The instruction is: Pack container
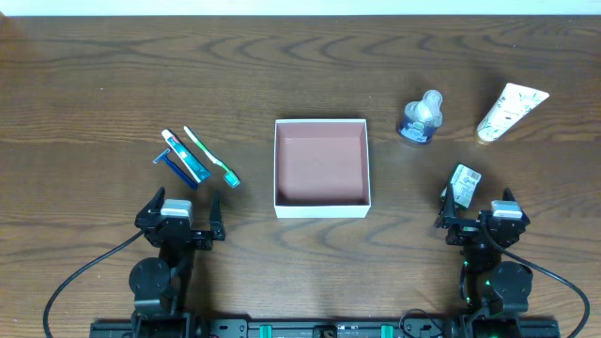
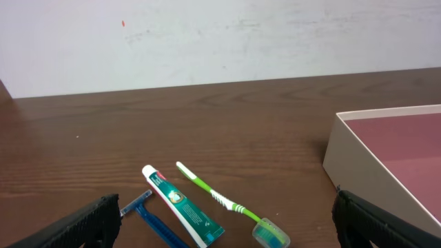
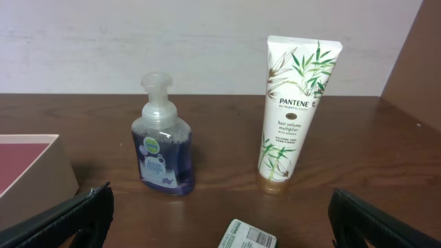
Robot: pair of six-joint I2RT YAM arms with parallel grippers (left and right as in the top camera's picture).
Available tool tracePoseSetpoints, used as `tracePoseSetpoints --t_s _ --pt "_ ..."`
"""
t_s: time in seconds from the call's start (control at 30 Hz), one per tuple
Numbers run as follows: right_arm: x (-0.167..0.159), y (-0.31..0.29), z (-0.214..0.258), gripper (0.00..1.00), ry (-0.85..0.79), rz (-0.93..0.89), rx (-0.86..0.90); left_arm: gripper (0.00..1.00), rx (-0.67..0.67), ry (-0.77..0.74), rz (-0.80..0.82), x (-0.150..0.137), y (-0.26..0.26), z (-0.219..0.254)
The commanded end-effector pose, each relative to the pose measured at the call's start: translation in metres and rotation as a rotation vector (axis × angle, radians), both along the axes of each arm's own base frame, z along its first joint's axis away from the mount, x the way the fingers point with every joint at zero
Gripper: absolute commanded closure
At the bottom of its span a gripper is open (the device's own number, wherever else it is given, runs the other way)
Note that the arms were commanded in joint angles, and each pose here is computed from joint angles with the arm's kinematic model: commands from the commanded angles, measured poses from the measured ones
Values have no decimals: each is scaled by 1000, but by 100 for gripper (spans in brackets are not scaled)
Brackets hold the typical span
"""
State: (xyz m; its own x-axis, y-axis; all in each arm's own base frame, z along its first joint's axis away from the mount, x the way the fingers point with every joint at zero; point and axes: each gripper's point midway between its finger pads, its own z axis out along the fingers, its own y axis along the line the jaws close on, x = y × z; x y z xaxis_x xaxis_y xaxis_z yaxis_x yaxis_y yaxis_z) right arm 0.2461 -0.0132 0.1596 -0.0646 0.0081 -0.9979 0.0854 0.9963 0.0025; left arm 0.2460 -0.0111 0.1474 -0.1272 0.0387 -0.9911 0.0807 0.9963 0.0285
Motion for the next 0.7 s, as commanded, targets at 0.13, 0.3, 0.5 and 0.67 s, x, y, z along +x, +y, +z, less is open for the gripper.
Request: tracePoseSetpoints --t_s 0.13,0.3,0.5,0.67 --pt "0 -1 -1 1 2 0 -17 2 10 55 -9 -1 -1 -17" --pt "-2 -14 1 1 6 -72 -101 2 10 55 -9 -1 -1 -17" --pt "1 13 21 1 -84 80 -89 2 10 54 -9 -1 -1 -17" --pt "-2 30 50 1 -203 174 -93 2 10 55 -9 -1 -1 -17"
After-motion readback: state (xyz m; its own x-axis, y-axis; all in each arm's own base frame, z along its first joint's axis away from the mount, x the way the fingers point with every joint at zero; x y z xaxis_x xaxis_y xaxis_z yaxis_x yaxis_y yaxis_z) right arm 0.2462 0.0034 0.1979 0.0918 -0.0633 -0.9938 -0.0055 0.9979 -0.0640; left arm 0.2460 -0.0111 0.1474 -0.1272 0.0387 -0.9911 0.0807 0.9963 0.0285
